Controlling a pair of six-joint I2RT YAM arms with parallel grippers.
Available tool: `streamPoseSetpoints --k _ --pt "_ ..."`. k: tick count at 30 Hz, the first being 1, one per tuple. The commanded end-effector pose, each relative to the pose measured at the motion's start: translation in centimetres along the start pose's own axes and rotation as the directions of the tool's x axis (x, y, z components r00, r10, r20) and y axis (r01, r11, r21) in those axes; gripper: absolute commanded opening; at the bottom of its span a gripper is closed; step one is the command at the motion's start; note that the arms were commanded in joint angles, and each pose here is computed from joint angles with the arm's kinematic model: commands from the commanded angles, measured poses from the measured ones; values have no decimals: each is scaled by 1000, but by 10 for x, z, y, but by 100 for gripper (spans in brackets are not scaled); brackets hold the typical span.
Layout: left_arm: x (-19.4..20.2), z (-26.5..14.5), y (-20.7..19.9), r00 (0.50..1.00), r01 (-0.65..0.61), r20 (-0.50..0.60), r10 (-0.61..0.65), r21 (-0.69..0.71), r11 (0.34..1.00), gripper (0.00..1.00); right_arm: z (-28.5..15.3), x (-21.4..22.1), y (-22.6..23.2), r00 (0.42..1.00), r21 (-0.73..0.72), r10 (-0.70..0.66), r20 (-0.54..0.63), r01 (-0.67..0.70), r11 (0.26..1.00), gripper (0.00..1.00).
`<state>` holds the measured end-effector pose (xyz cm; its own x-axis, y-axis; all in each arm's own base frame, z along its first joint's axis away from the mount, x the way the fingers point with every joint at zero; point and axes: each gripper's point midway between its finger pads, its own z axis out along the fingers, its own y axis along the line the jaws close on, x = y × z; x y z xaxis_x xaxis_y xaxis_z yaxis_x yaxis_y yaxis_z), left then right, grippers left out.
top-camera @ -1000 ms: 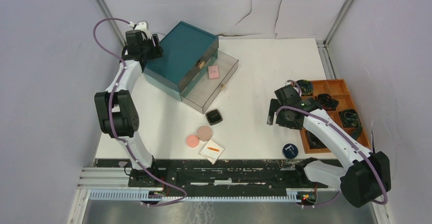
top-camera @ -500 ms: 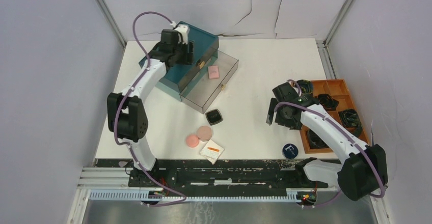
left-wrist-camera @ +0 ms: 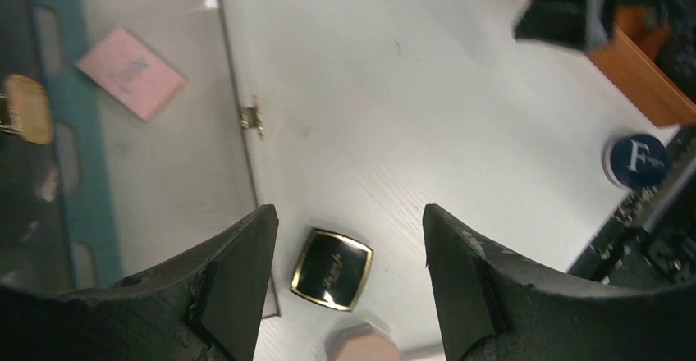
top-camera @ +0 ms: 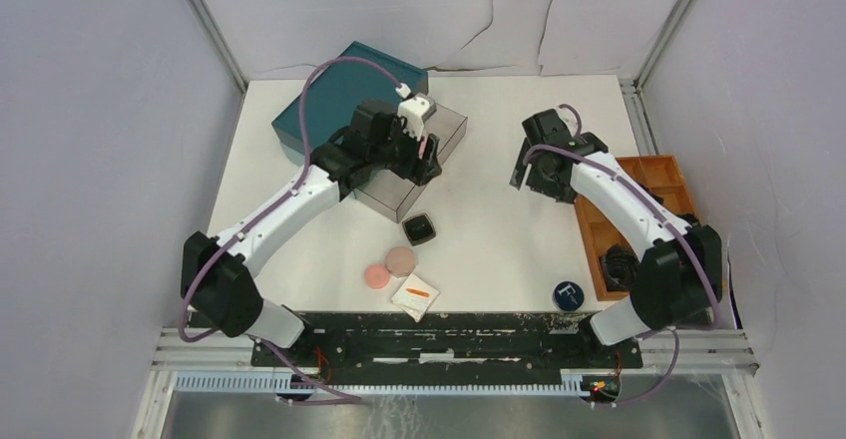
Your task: Organize the makeup
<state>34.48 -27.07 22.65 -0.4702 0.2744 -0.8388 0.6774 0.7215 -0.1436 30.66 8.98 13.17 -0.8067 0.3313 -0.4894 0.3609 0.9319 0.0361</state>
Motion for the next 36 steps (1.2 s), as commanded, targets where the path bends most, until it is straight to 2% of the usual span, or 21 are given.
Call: streamPoseSetpoints --k 1,8,14,18,28,36 --pt "1 -9 -54 995 -91 61 82 157 983 74 3 -49 26 992 -44 82 91 -78 996 91" --pt "28 2 -140 984 -179 70 165 343 922 79 15 -84 57 989 -81 113 99 -106 991 91" --pt "56 28 -172 978 -208 75 194 424 882 87 15 -115 76 985 -110 131 112 -119 987 91" --pt "80 51 -191 972 -226 55 228 474 851 88 10 -130 82 987 -137 117 108 -102 985 91" --pt "112 89 -264 924 -332 44 380 586 740 89 21 -126 76 999 -155 0 41 6 988 89" --pt "138 115 -304 888 -387 34 459 597 703 88 35 -133 56 999 -131 -19 29 23 991 89"
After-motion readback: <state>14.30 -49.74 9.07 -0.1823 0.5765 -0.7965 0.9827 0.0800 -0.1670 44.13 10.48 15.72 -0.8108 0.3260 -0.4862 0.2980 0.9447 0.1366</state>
